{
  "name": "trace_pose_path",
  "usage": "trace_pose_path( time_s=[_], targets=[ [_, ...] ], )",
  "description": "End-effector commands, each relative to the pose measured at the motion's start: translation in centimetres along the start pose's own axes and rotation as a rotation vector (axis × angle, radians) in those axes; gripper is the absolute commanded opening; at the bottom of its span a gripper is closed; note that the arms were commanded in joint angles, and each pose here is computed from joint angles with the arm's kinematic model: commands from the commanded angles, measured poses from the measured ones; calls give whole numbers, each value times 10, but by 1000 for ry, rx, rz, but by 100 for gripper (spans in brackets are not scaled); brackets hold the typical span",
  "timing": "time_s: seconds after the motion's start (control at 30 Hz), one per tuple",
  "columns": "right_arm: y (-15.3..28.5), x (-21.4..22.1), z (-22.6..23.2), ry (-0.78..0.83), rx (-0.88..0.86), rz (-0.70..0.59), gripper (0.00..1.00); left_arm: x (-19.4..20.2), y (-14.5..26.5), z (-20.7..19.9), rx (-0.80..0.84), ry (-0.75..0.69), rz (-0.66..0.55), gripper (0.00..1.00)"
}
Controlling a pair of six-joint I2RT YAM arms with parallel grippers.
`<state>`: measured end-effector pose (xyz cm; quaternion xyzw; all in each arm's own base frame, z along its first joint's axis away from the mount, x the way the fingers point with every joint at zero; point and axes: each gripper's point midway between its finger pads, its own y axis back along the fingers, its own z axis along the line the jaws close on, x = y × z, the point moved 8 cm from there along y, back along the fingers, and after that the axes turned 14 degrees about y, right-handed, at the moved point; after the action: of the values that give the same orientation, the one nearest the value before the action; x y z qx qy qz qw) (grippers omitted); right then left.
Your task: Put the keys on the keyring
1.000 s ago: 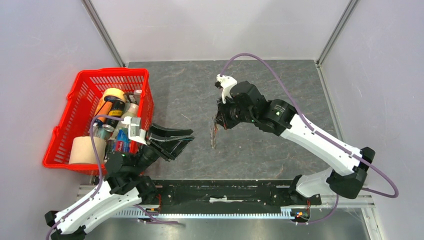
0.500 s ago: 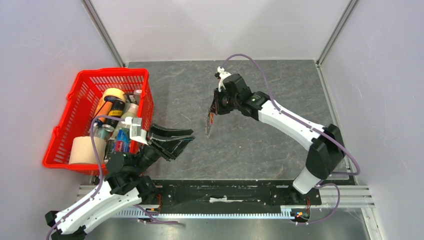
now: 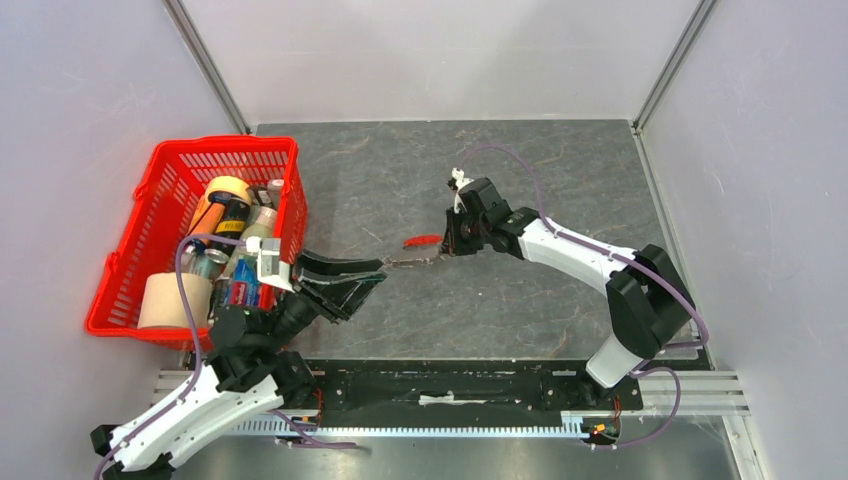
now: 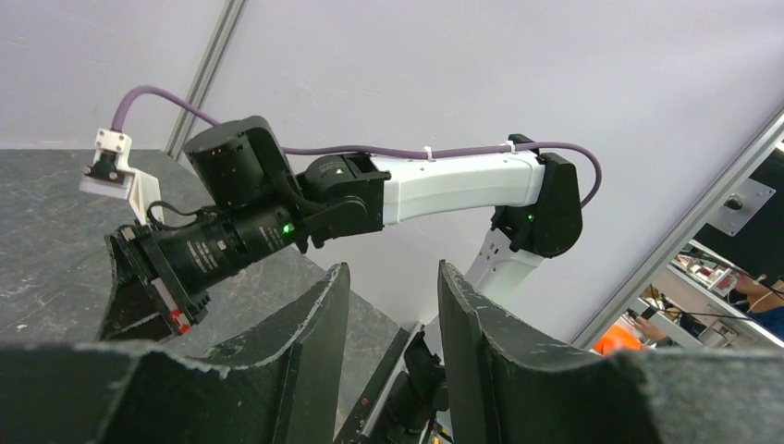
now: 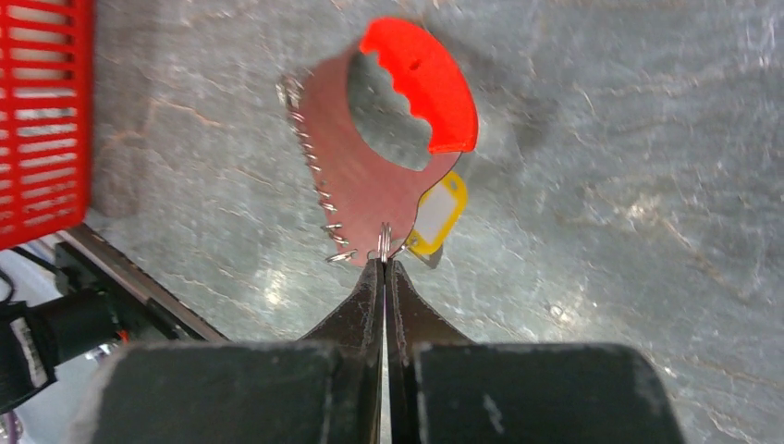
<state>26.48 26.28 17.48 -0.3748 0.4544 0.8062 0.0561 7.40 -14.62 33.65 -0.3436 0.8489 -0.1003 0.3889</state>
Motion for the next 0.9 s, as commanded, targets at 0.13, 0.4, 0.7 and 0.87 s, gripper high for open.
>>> trace_pose_path(
  time_s=[0.13,0.4,0.7,0.87],
  targets=[
    [3,20,-23,-12,116,44,0,-7,-8,-5,8,-37,-15,47],
    [-1,26,-53,-70,257,93,0,-4,-11,-1,-10,-36,-2,46],
    [-3,30,-70,-94,345,146,37,0,-12,13,-92,-44,-6,46],
    [18,12,-64,-74,354,72,51,-2,-12,13,-113,-58,-3,47]
  ],
)
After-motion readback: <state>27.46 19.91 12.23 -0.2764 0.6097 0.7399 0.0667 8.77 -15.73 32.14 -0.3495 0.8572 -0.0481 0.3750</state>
